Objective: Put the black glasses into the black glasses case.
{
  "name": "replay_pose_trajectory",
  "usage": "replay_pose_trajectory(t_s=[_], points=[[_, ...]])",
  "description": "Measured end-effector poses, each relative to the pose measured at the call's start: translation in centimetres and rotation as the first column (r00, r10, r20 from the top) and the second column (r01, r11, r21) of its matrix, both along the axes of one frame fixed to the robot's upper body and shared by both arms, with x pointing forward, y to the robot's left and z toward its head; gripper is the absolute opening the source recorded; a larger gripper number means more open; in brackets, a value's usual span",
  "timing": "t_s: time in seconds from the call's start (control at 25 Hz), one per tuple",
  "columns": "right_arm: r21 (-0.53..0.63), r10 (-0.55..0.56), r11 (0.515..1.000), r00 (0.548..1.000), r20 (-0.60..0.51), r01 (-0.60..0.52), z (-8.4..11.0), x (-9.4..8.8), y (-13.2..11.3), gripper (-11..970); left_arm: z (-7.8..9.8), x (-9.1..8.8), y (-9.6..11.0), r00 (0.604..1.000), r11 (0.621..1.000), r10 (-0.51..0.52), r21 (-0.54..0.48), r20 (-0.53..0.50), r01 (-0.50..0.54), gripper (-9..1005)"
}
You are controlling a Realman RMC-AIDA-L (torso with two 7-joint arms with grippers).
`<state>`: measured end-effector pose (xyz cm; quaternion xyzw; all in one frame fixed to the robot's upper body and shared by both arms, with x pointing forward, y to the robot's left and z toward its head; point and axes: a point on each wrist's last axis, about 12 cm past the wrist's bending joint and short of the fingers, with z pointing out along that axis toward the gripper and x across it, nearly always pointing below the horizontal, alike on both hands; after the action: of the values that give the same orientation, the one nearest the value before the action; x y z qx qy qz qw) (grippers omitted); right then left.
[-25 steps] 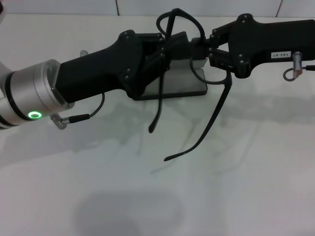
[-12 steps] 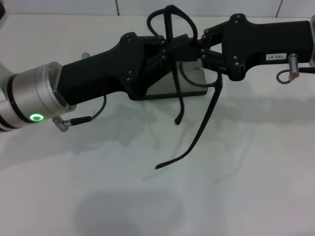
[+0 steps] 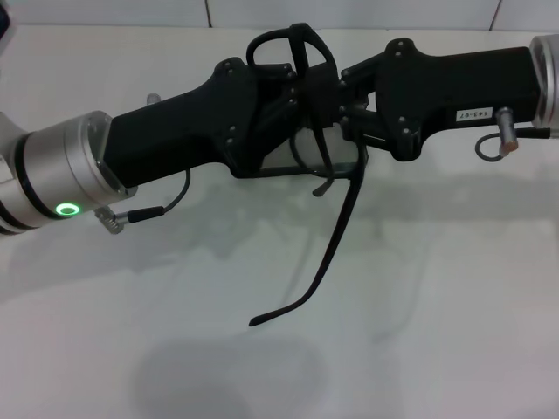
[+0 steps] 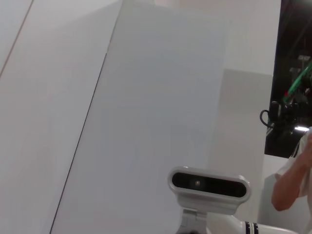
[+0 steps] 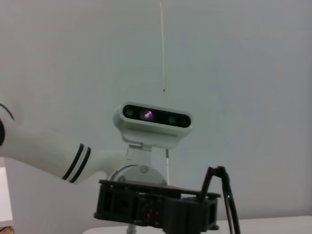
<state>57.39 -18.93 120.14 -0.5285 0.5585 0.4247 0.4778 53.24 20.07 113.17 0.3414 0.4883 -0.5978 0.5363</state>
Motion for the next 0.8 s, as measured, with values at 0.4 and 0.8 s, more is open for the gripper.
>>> replay_pose_trajectory(t_s=[0.4, 0.8], points=[[0.000, 0.012, 1.000, 1.000, 0.008, -0.012, 0.13, 0.06, 0.17, 95, 0.00, 0.29, -0.22, 1.000, 1.000, 0.010, 0.003, 0.001, -0.010, 33], [0.010, -0.021, 1.000, 1.000, 0.021, 0.021, 0.14, 0.25, -0.58, 95, 0.05, 0.25, -0.23, 1.000, 1.000, 0.006, 0.000, 0.004, -0.006, 33]])
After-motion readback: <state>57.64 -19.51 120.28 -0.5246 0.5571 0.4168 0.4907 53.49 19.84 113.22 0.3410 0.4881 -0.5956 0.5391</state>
